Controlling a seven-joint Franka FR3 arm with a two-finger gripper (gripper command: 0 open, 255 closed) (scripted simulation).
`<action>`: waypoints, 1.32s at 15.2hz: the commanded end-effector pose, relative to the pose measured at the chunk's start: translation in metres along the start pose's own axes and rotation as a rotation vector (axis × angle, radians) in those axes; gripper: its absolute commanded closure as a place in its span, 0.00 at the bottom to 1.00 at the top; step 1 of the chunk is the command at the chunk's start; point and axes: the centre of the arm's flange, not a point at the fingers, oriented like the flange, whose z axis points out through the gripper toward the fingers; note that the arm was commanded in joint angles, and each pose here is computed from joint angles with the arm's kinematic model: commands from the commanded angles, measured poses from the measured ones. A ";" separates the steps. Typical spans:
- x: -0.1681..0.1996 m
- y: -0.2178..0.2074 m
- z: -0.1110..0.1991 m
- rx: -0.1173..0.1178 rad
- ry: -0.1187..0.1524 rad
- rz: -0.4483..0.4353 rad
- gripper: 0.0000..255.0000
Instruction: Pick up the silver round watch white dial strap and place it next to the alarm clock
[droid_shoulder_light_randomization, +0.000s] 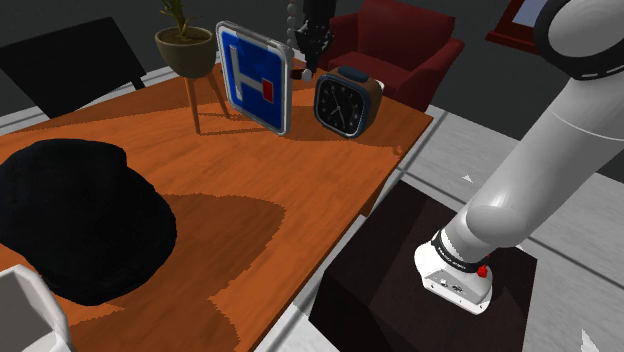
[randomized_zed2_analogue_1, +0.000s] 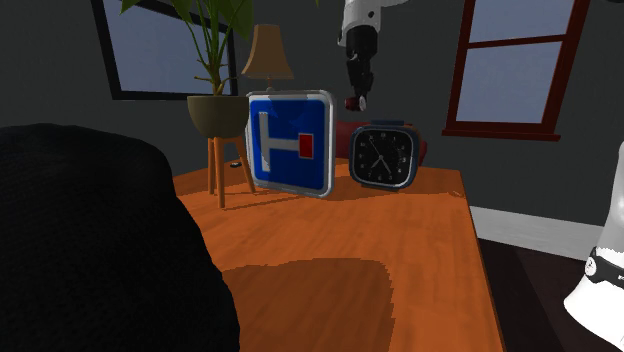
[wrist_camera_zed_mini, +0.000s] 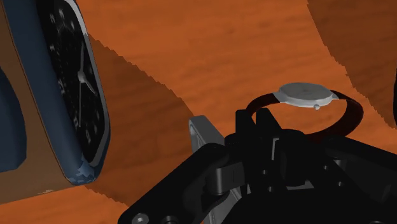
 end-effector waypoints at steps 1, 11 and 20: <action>0.001 0.002 0.010 0.000 0.000 0.000 1.00; 0.007 0.013 0.061 0.000 0.000 0.000 1.00; 0.013 0.024 0.107 0.000 0.000 0.000 1.00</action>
